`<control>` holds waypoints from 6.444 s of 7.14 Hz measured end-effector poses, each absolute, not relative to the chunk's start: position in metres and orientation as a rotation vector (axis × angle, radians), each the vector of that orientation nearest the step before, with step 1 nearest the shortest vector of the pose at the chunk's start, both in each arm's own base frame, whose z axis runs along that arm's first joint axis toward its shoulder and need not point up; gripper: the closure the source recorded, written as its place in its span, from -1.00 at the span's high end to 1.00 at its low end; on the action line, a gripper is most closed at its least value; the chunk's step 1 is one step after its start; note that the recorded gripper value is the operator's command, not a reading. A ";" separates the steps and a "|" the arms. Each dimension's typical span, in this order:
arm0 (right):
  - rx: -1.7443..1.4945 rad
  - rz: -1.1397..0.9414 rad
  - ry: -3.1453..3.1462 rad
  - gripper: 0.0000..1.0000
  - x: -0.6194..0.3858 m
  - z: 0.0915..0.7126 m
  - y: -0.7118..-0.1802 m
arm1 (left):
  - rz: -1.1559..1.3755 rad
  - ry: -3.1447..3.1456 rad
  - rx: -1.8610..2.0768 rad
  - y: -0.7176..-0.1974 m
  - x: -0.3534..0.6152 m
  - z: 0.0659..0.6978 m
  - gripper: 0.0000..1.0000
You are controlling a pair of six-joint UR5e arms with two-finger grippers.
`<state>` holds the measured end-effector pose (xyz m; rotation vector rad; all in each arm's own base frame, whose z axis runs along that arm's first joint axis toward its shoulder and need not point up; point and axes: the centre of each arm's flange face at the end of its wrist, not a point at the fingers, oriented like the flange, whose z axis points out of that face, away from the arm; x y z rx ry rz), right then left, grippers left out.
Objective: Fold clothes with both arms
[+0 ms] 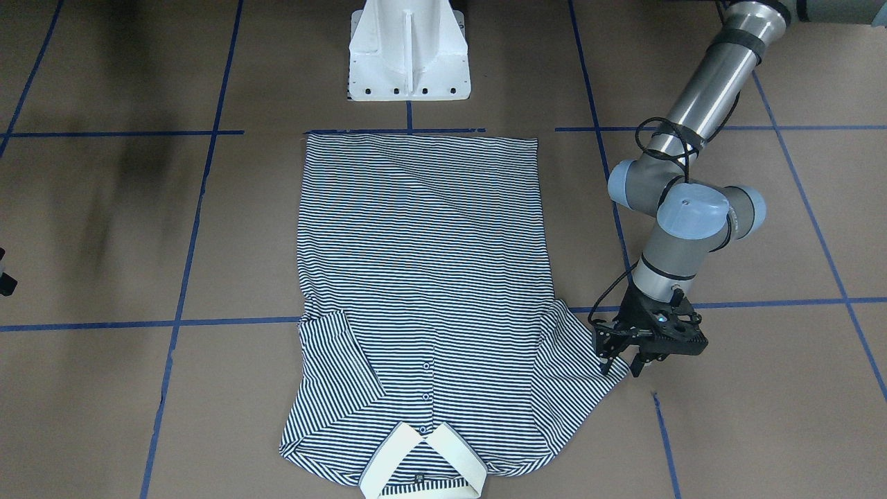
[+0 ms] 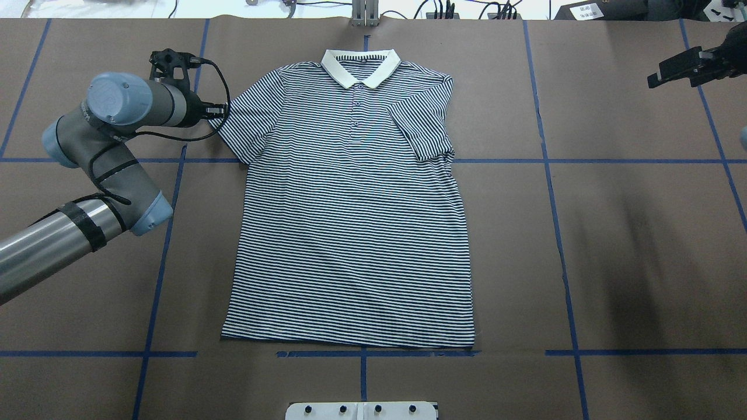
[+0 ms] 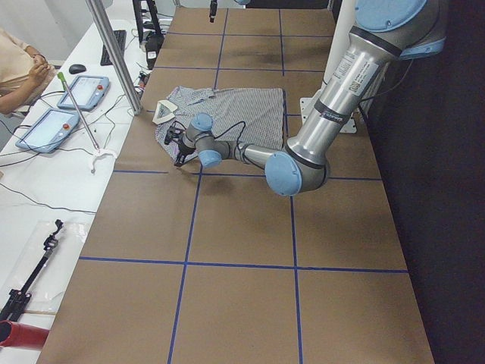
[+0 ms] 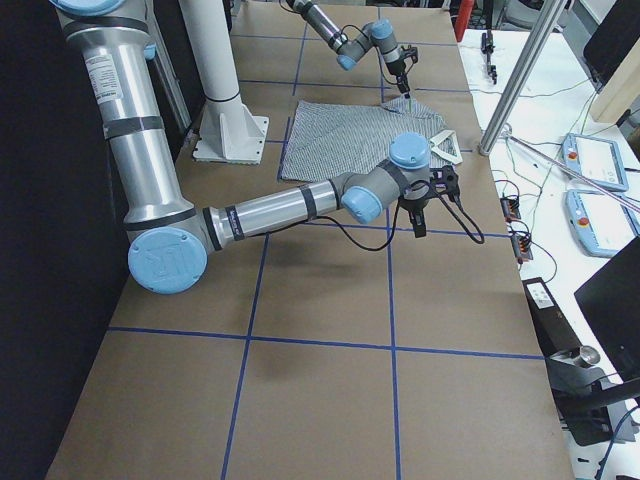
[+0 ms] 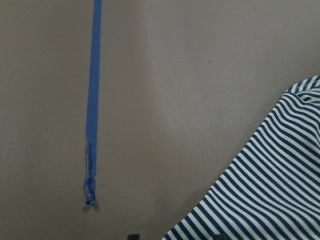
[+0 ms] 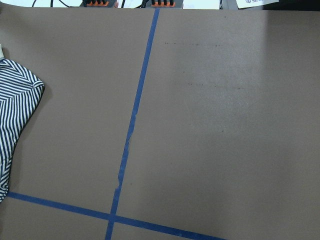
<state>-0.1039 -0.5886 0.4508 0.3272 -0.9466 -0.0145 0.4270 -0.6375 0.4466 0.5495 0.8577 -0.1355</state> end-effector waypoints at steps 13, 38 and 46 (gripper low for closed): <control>0.325 -0.013 -0.946 1.00 -0.105 0.451 -0.590 | -0.289 0.859 0.402 -0.633 0.550 0.257 1.00; 0.143 0.513 -0.954 0.58 -0.408 0.337 -0.239 | -0.075 0.921 0.178 -0.242 0.475 0.374 0.00; 0.141 0.527 -0.955 0.25 -0.415 0.338 -0.231 | -0.077 0.936 0.163 -0.236 0.477 0.369 -1.00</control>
